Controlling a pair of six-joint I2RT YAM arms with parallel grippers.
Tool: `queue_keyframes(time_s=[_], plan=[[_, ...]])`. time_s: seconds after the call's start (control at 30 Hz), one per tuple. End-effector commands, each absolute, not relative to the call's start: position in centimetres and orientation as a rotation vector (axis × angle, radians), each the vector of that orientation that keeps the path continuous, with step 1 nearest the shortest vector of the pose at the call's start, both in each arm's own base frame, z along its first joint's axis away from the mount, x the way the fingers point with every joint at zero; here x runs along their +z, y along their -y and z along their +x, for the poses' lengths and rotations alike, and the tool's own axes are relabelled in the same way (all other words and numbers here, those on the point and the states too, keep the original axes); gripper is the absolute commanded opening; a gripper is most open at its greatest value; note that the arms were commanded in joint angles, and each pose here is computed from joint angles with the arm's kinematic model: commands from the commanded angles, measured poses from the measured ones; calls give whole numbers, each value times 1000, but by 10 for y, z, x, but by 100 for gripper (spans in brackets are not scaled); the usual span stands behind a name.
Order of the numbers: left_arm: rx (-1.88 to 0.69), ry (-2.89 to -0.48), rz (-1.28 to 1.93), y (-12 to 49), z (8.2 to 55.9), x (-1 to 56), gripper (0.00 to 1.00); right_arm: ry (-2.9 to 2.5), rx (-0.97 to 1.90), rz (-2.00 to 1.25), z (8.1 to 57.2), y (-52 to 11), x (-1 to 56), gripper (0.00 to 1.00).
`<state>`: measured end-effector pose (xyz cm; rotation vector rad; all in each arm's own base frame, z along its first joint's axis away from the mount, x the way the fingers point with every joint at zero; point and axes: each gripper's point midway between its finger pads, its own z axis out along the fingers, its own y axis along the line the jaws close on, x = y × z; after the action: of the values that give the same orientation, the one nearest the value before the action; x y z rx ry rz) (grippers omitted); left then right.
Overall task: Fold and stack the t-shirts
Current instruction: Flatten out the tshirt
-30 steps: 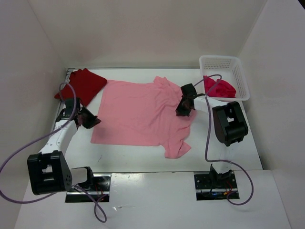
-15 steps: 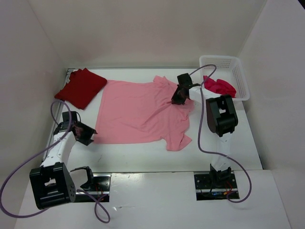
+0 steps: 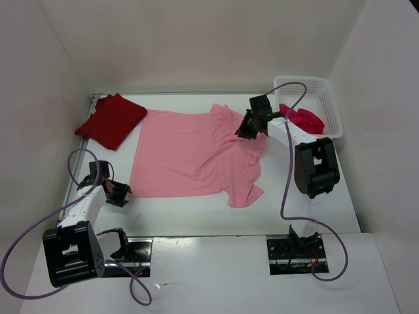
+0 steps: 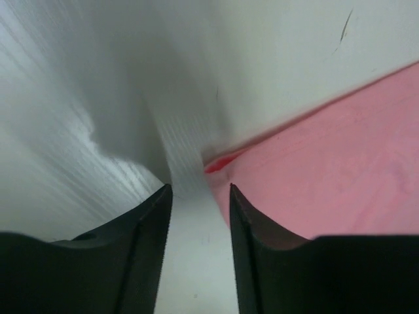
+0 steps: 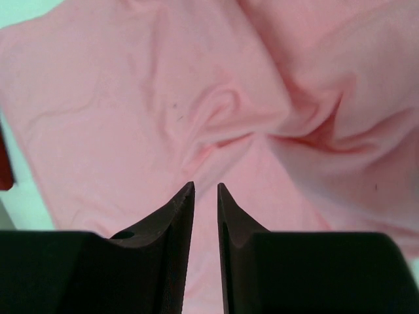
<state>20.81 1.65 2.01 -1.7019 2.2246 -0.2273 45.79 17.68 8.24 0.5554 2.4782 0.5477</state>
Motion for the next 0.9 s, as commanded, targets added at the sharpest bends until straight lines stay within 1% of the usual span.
queue_keyframes(time_s=[0.0, 0.13, 0.2, 0.3, 0.33, 0.4, 0.47, 0.5, 0.57, 0.6, 0.63, 0.7, 0.83, 0.87], plan=[[-179, -2125, -1735, -31, 216, 14, 45, -2409, 611, 516, 447, -175, 126, 26], [-198, -2095, -1712, -33, 226, 10, 37, -2400, 640, 503, 429, -173, 137, 27], [-259, -2100, -1715, -27, 230, 7, 35, -2384, 659, 493, 424, -174, 146, 27], [-279, -2090, -1703, -26, 234, 7, 35, -2401, 667, 491, 415, -173, 142, 27], [-275, -2097, -1708, -26, 233, 5, 37, -2401, 667, 491, 412, -173, 142, 27], [-299, -2088, -1696, -25, 236, 5, 35, -2419, 671, 479, 408, -173, 137, 27], [-296, -2095, -1686, -25, 236, 5, 23, -2431, 666, 483, 405, -173, 132, 27], [-298, -2096, -1667, -26, 241, 12, 14, -2434, 665, 484, 402, -172, 131, 27], [-295, -2106, -1634, -28, 246, 20, 5, -2438, 612, 506, 398, -164, 126, 31], [-302, -2093, -1622, -30, 252, 26, 3, -2444, 595, 514, 393, -160, 121, 36], [-309, -2082, -1585, -33, 262, 39, 1, -2442, 578, 530, 388, -153, 122, 38], [-315, -2070, -1551, -37, 273, 53, 0, -2481, 539, 565, 372, -142, 106, 45], [-337, -2012, -1421, -48, 307, 103, 0, -2498, 447, 685, 341, -113, 92, 51], [-329, -2021, -1394, -51, 314, 108, 0, -2505, 428, 692, 325, -107, 91, 51]])
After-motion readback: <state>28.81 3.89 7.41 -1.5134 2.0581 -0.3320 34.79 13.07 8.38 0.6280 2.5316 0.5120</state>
